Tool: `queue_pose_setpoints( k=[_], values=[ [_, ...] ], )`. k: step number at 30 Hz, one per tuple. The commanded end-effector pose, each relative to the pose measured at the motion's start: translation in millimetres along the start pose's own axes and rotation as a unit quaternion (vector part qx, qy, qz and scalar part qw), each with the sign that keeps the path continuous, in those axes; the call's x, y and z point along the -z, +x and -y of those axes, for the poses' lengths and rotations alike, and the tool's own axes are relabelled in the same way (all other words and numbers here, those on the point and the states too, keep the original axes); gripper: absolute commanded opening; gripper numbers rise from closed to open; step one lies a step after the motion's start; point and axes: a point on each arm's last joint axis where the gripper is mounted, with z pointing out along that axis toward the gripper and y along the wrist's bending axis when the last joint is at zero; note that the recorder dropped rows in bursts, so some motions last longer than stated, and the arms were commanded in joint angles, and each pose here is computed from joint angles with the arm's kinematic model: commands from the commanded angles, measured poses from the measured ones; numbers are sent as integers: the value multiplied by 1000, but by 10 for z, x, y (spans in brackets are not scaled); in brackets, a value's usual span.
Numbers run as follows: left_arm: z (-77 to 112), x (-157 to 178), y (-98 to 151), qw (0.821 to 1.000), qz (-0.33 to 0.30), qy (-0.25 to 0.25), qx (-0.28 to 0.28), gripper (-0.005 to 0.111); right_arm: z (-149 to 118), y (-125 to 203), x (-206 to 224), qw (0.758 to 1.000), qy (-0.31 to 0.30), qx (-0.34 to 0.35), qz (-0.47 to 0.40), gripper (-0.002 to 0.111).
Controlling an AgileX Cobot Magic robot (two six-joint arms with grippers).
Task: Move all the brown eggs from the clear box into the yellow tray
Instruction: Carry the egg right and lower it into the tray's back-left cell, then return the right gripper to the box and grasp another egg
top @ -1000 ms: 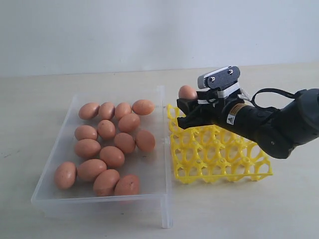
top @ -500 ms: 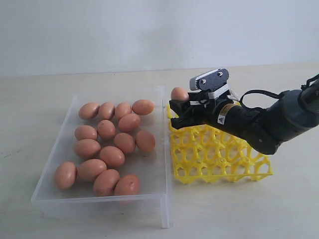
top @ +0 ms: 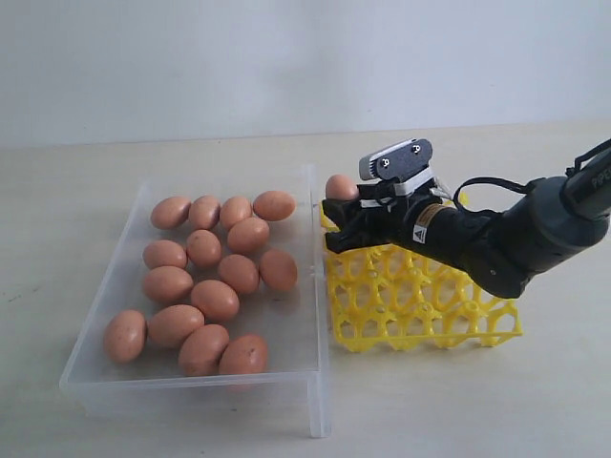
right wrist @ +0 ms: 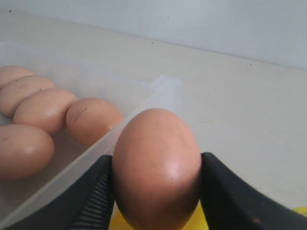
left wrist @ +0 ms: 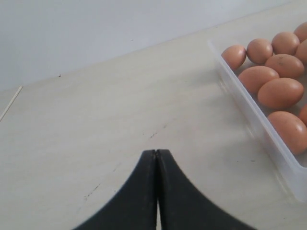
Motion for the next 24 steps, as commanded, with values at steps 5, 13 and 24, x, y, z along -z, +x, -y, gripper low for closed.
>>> queue_pose_setpoints(
  k=[5,13,24],
  values=[
    [-4,9,-22,1000,9,-1,2,0,27,2,-8,1000,3,1,2,67],
    [-4,9,-22,1000,9,-1,2,0,-116,-826,515,987,76,-64,-123,67],
    [-4,9,-22,1000,9,-1,2,0,-1412,-1229,506,962,-35,-3,-269,52]
  ],
)
